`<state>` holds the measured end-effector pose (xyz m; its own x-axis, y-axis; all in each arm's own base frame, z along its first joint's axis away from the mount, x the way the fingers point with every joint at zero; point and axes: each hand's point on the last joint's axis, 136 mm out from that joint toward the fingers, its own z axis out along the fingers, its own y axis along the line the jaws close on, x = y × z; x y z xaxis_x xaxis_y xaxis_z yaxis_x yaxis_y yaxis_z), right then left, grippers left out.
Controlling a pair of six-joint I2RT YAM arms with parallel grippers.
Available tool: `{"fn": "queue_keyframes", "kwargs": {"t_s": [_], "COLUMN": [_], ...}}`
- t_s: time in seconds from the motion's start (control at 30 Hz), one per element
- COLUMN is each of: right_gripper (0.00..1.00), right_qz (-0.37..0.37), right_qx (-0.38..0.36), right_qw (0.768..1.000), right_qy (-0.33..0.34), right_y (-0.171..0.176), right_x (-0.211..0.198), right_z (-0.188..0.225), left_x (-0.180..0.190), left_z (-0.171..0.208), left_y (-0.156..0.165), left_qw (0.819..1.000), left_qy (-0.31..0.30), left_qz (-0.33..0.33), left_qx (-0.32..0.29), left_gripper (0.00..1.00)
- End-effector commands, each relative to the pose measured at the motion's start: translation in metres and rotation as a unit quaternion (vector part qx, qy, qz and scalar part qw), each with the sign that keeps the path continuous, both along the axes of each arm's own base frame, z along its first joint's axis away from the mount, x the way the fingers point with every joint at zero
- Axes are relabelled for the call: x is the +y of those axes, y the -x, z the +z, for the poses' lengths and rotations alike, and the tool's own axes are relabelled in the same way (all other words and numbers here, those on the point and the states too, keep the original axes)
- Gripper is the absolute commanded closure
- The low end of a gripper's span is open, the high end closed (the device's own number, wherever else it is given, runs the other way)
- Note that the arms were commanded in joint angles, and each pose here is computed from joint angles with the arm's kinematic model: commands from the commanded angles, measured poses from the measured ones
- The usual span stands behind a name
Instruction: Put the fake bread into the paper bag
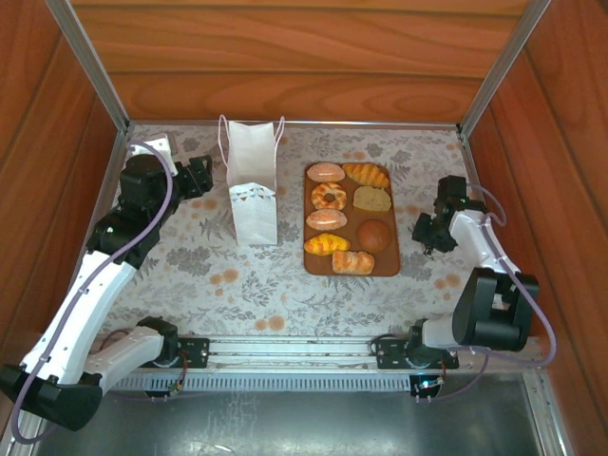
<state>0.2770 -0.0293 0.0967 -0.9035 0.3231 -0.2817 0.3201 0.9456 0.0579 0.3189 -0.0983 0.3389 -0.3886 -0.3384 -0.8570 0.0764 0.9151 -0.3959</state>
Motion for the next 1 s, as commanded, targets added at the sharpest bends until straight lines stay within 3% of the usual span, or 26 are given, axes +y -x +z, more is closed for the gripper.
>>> {"fn": "queue_keyframes", "kwargs": {"t_s": [0.0,0.3,0.53,0.77,0.97], "right_gripper": [0.51,0.53,0.53,0.52,0.50], "right_qz": [0.032,0.103,0.202,0.368,0.478], "right_qx": [-0.026,-0.116,-0.159,-0.186,-0.180], "right_qw": [0.999,0.985,0.965,0.908,0.839], "right_qy": [-0.002,-0.070,-0.044,0.072,0.189], "right_y": [0.007,-0.003,-0.030,-0.064,-0.097], "right_x": [0.004,0.041,0.071,0.117,0.144], "right_z": [0.030,0.082,0.116,0.128,0.120], "left_x": [0.009,0.022,0.011,0.000,-0.010], "left_z": [0.012,0.024,0.030,-0.014,-0.027], "left_y": [0.000,-0.010,0.001,-0.002,-0.010], "left_qw": [1.000,0.994,0.988,0.977,0.967], "left_qy": [-0.003,0.106,0.144,0.194,0.228], "left_qz": [0.016,-0.012,-0.055,-0.066,-0.086], "left_qx": [-0.004,0.026,0.023,0.062,0.070], "left_gripper": [0.16,0.16,0.15,0.15,0.15]}}
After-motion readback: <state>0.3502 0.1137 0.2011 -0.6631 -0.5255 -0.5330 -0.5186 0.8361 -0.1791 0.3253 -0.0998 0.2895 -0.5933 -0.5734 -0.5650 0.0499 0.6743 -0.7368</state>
